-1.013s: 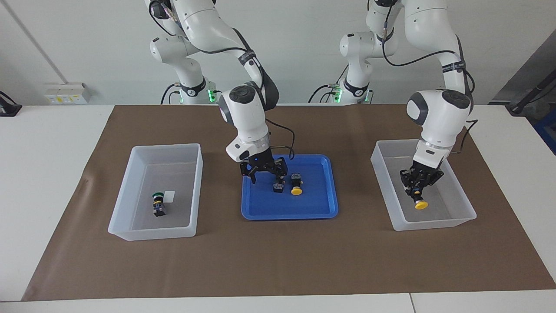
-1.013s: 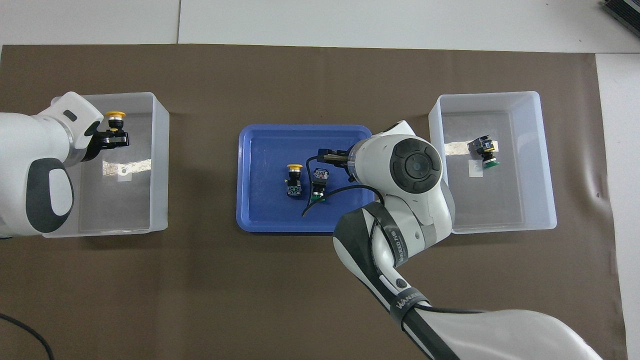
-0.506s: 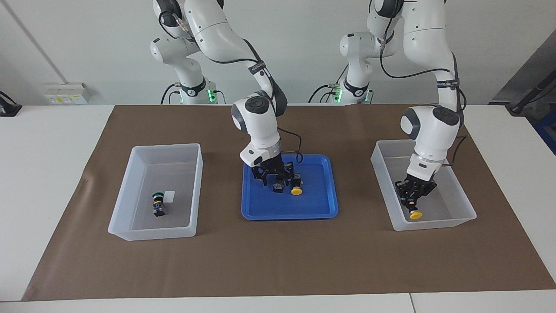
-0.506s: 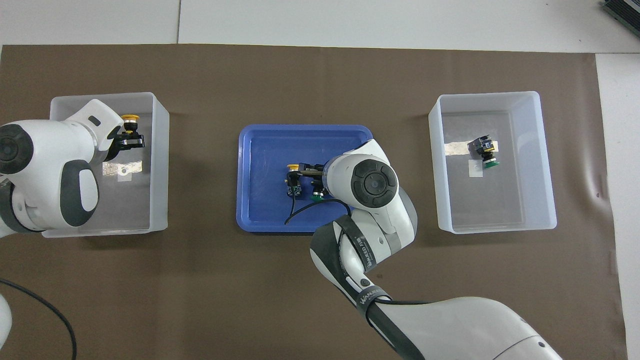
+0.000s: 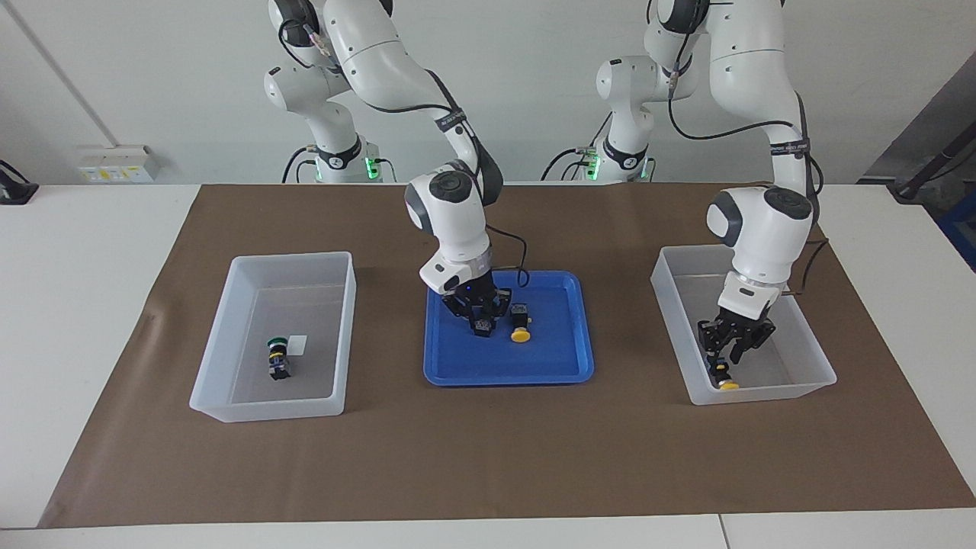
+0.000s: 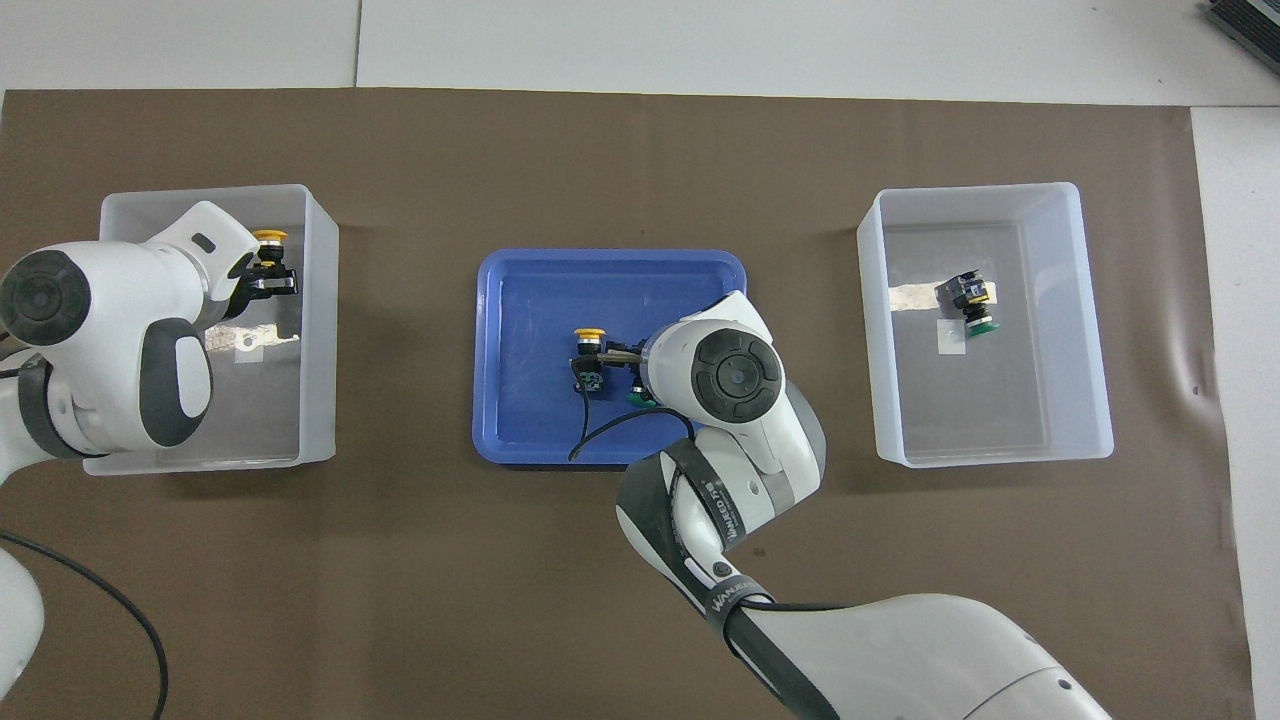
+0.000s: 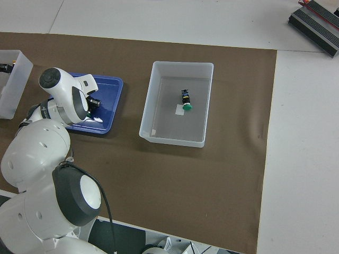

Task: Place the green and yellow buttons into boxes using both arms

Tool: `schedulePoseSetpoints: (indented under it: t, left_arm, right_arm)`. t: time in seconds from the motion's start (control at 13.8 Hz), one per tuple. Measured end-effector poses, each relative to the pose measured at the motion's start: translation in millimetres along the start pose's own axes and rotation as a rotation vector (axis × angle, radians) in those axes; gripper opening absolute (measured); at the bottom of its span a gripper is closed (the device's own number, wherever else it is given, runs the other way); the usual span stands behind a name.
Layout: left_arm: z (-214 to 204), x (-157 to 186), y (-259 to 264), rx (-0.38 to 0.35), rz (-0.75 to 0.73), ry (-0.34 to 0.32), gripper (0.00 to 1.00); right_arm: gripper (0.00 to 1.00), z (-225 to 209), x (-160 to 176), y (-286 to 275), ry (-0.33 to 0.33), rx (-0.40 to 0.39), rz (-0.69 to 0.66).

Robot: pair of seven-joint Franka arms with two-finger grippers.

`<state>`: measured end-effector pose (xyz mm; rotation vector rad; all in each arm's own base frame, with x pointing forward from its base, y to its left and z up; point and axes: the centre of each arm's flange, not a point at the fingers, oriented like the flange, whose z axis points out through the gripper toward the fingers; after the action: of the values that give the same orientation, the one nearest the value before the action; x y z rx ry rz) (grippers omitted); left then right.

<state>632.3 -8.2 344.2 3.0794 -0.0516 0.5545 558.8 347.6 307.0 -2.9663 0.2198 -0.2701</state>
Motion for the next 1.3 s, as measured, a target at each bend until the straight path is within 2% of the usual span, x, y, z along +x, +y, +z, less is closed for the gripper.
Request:
schedulePoseSetpoints:
  t: [0.22, 0.29, 0.51, 0.8, 0.94, 1.3]
  left_arm:
    - [-41.0, 11.7, 3.0, -0.005, 0.006, -0.013, 0.93]
    - [-56.9, 14.6, 6.5, -0.008, 0.011, -0.022, 1.00]
    - [-91.5, 20.6, 36.9, -0.030, 0.048, -0.061, 1.00]
    - [-96.4, 7.7, 146.7, -0.083, 0.069, -0.078, 1.00]
    - [-95.3, -9.9, 200.8, -0.107, 0.089, -0.090, 1.00]
    - [-64.1, -75.8, 307.1, -0.171, 0.149, -0.075, 1.00]
  right_arm:
    - [0.42, -59.1, 45.1, 29.7, -0.026, -0.029, -0.038]
    - [0.42, -87.2, 65.0, 49.6, -0.029, -0.033, -0.062]
    - [0.42, -148.3, 109.3, 124.9, -0.028, -0.045, -0.180]
    - [0.42, -151.3, 140.5, 227.5, -0.056, -0.072, -0.388]
    - [0.42, -137.1, 136.4, 261.6, -0.091, -0.078, -0.431]
    - [0.42, -85.7, 91.6, 297.7, -0.122, -0.082, -0.471]
